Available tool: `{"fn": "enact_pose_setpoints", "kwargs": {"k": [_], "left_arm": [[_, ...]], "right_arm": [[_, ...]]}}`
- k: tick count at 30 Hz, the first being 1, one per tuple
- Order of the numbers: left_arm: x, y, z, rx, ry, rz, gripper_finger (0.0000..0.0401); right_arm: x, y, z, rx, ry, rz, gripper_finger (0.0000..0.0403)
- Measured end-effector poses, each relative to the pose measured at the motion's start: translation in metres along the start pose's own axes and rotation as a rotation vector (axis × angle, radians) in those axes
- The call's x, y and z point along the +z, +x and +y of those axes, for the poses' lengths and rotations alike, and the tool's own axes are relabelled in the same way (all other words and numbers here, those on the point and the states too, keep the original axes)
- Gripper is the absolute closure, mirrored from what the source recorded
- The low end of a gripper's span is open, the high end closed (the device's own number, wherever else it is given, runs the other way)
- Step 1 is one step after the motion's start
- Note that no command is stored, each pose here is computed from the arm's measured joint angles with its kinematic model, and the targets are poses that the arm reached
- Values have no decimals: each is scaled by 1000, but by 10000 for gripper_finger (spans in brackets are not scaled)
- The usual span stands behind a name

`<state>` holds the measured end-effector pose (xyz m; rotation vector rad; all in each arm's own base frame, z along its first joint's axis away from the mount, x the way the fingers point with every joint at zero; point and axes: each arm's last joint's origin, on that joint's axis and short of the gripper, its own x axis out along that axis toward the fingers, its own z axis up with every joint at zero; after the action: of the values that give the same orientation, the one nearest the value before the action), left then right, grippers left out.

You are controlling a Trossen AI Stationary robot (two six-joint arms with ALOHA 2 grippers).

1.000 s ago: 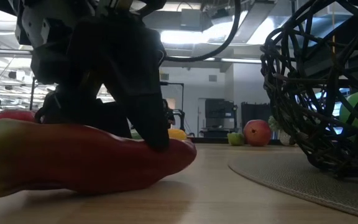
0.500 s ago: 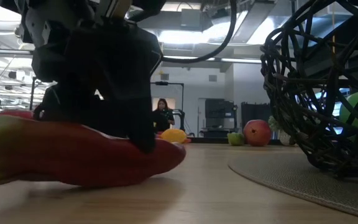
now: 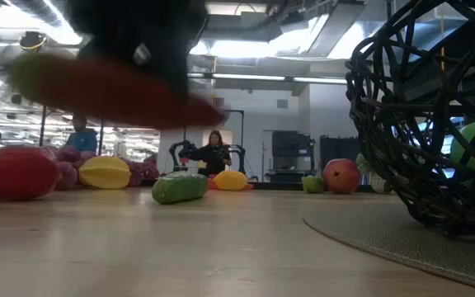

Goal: Build produce basket
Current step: Put the red chili pepper into the wire basket

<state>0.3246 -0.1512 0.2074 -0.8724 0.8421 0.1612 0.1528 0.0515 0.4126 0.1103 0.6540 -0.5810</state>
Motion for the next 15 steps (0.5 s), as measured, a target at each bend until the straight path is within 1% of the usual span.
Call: {"fn": "enact_pose_setpoints", "kwargs": {"k": [4, 6, 8, 9, 12, 15], "left_arm": [[16, -26, -2, -26, 57, -17, 273], [27, -39, -4, 3, 93, -20, 273], [40, -52, -12, 15, 139, -32, 273], [46, -60, -14, 44, 169, -24, 273], [67, -81, -28, 75, 259, -47, 273], [87, -97, -35, 111, 317, -60, 273]], "right_arm": [[0, 0, 0, 0, -1, 0, 329], [0, 0, 0, 0, -3, 0, 329], [0, 0, 0, 1, -3, 0, 329], [0, 0, 0, 2, -1, 0, 329], [0, 0, 0, 3, 0, -1, 329], [0, 0, 0, 3, 1, -2, 329]]}}
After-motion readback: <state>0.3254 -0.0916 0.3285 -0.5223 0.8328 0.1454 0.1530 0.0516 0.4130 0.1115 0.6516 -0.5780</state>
